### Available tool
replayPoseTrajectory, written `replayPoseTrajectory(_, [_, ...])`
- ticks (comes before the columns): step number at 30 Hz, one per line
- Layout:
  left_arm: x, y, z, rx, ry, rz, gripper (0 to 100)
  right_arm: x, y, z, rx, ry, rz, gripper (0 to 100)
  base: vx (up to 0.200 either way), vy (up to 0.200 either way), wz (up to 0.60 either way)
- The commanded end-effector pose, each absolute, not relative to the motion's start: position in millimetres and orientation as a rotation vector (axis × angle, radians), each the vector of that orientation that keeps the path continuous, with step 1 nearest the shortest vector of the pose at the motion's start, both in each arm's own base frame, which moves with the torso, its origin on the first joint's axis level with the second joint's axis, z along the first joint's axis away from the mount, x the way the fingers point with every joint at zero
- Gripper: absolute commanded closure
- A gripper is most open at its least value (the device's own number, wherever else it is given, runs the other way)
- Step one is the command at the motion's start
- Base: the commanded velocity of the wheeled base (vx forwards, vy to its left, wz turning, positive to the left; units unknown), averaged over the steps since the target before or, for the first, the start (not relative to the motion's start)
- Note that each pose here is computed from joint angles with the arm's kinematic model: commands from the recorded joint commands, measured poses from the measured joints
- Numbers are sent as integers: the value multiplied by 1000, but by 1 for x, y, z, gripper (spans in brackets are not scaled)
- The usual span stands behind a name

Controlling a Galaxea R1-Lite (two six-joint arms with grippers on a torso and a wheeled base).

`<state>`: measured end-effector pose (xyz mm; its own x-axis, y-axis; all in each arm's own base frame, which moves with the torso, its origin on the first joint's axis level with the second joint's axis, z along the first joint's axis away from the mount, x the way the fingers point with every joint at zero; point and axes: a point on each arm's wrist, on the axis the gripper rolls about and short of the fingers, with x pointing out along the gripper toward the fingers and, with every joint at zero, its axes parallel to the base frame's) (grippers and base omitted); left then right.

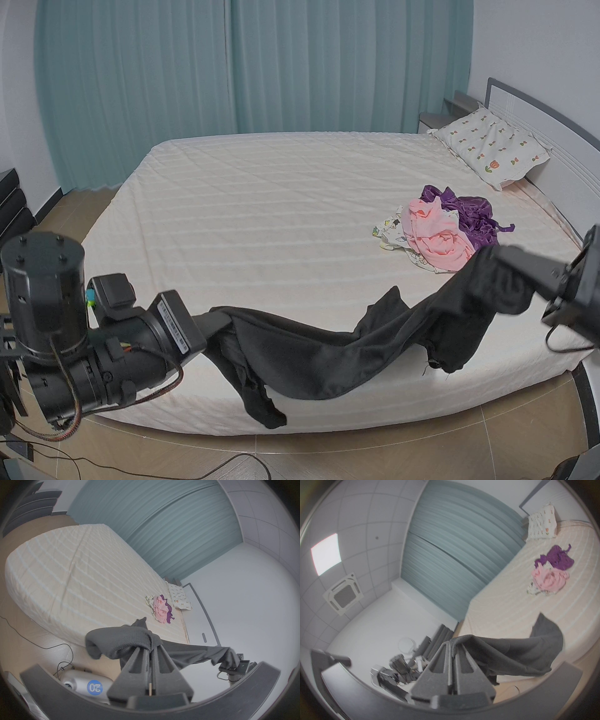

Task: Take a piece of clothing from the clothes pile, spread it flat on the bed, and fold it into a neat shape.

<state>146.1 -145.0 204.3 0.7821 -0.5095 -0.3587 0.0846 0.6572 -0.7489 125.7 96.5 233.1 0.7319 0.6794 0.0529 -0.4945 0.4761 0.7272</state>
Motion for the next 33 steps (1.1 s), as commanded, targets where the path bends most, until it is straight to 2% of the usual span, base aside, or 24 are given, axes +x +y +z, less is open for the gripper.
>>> replayPoseTrajectory(1, [148, -147, 263, -844, 495, -380, 100, 104, 67, 318, 875, -24, 771, 100, 0, 0, 0])
replayPoseTrajectory(5, [150, -145, 274, -859, 458, -361, 100, 131, 61, 343, 865, -75, 737, 100, 0, 0, 0])
replayPoseTrajectory(11, [160, -140, 275, -873, 428, -308, 100, 179, 60, 347, 837, -43, 679, 100, 0, 0, 0])
replayPoseTrajectory(15, [182, -147, 253, -843, 483, -225, 100, 238, 71, 317, 839, 76, 594, 100, 0, 0, 0])
replayPoseTrajectory(23, [207, -151, 233, -867, 558, -164, 100, 303, 70, 288, 845, 115, 516, 100, 0, 0, 0])
replayPoseTrajectory(28, [236, -150, 211, -861, 638, -121, 100, 328, 78, 266, 847, 146, 511, 100, 200, 0, 0])
replayPoseTrajectory(33, [258, -151, 203, -865, 648, -85, 100, 340, 81, 252, 847, 150, 508, 100, 200, 0, 0])
